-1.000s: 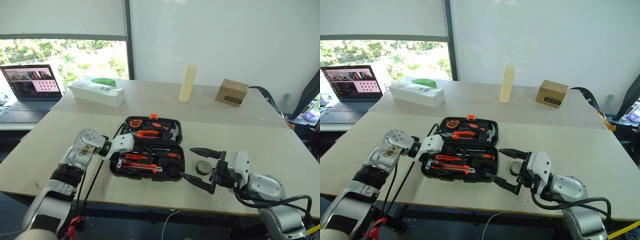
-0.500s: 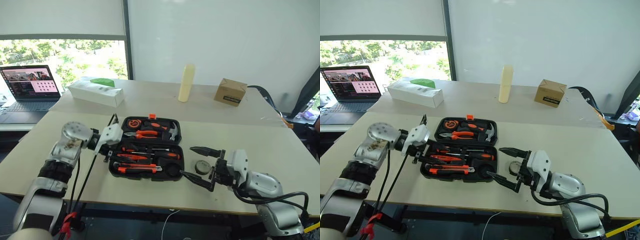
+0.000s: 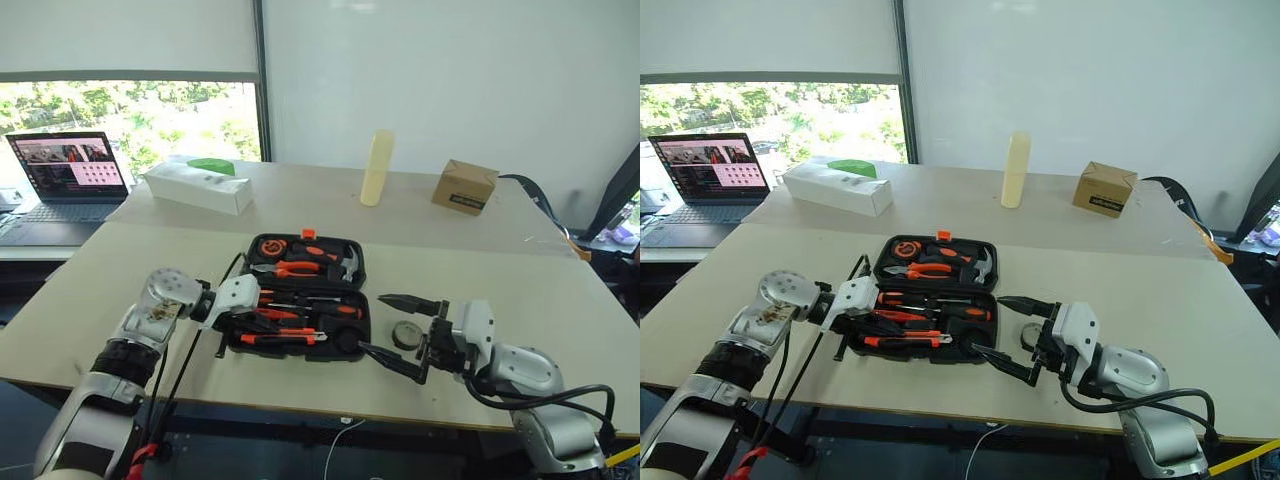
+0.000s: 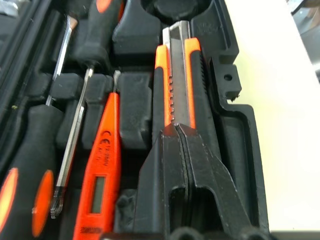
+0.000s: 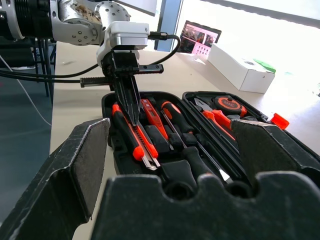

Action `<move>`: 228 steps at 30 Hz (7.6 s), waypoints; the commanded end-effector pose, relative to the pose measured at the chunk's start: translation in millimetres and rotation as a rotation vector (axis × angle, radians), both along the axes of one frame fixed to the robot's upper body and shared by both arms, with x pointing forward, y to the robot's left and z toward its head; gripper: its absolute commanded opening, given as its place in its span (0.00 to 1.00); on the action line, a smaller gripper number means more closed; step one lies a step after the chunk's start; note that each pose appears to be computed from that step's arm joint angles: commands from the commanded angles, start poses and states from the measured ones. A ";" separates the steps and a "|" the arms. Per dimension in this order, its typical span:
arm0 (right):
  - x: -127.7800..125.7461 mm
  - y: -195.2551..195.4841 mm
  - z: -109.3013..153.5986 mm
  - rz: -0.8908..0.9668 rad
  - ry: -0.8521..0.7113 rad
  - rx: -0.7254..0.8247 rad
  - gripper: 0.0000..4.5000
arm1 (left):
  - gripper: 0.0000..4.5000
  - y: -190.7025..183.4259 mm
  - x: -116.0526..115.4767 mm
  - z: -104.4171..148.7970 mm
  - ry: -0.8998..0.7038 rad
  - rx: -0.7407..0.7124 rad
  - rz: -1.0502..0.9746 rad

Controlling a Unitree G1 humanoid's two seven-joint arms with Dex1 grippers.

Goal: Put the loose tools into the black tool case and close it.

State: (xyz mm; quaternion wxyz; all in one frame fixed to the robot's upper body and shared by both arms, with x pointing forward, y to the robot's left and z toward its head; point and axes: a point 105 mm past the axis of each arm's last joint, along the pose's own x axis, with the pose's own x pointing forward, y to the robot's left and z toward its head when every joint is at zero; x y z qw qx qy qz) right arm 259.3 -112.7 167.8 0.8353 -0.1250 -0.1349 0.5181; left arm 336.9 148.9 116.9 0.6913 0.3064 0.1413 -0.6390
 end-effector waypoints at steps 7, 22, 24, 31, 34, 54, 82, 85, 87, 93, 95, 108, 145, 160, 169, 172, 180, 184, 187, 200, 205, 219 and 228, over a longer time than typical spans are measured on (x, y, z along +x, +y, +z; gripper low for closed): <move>-4.1 -5.3 7.6 -0.028 -0.044 0.010 1.00 | 0.01 -10.1 -14.2 -40.9 0.059 0.097 -0.017; -5.0 -10.2 4.0 -0.058 -0.035 0.014 1.00 | 0.01 -17.2 -5.0 3.8 0.004 -0.217 0.045; -4.8 -9.4 3.9 -0.057 -0.035 0.015 1.00 | 0.01 -16.5 -7.2 5.9 0.015 -0.220 0.027; -5.0 -8.1 3.1 -0.053 -0.033 0.017 1.00 | 0.01 -8.8 -14.6 -4.4 0.055 -0.165 0.007; -5.1 -8.1 2.7 -0.053 -0.033 0.017 1.00 | 0.01 -7.2 -18.2 -6.7 0.069 -0.158 -0.003; -15.2 -26.1 0.4 -0.097 0.000 0.000 1.00 | 0.01 10.2 -23.4 -10.2 0.095 -0.270 0.116; 41.9 -62.9 -55.6 -0.135 0.267 -0.692 0.94 | 0.99 61.5 -82.2 22.5 0.020 -0.437 0.103; 51.0 -63.6 -65.7 -0.112 0.312 -0.769 0.75 | 1.00 57.0 -84.6 20.9 0.028 -0.432 0.088; 51.5 -62.7 -68.8 -0.084 0.319 -0.797 0.60 | 1.00 56.3 -84.9 21.2 0.027 -0.431 0.088; 56.7 -54.3 -60.4 -0.042 0.257 -0.809 0.14 | 1.00 56.2 -85.1 22.9 0.017 -0.429 0.089; 57.3 -48.8 -51.4 -0.016 0.205 -0.795 0.01 | 1.00 55.3 -85.1 23.4 0.014 -0.430 0.084; 36.5 49.2 -16.6 0.300 0.109 -0.661 0.01 | 1.00 50.8 -87.1 19.4 0.018 -0.428 0.076; 28.4 -4.6 -1.5 0.265 0.160 -0.455 0.99 | 1.00 113.1 -58.5 30.0 -0.093 -0.485 0.425; 81.6 71.2 0.5 0.163 0.182 -0.578 0.99 | 1.00 76.2 -59.2 32.0 -0.052 -0.469 0.281; 91.0 87.3 -11.4 0.185 0.178 -0.670 0.59 | 1.00 74.2 -64.8 26.0 -0.046 -0.475 0.286; 93.0 89.3 -13.2 0.195 0.167 -0.680 0.38 | 1.00 74.8 -64.7 24.3 -0.046 -0.476 0.293; 97.7 89.1 -12.7 0.197 0.130 -0.699 0.01 | 1.00 74.1 -62.9 22.3 -0.048 -0.481 0.298; 98.5 89.5 -13.1 0.204 0.122 -0.704 0.01 | 1.00 72.6 -62.0 22.2 -0.049 -0.482 0.295; 89.4 93.8 -6.5 0.255 0.152 -0.661 0.01 | 1.00 71.3 -61.7 22.2 -0.050 -0.483 0.290; 41.9 62.6 -4.8 0.336 0.283 -0.767 0.01 | 1.00 72.7 -61.0 14.1 -0.036 -0.482 0.278; 45.2 55.2 -18.8 0.297 0.337 -0.801 0.01 | 1.00 75.9 -63.4 8.5 -0.027 -0.473 0.267; 49.3 45.2 -36.4 0.275 0.419 -0.891 0.01 | 1.00 82.8 -67.6 5.7 -0.035 -0.464 0.287; 22.8 33.2 25.6 0.473 0.335 -0.561 0.32 | 1.00 103.3 -49.7 16.5 -0.078 -0.507 0.469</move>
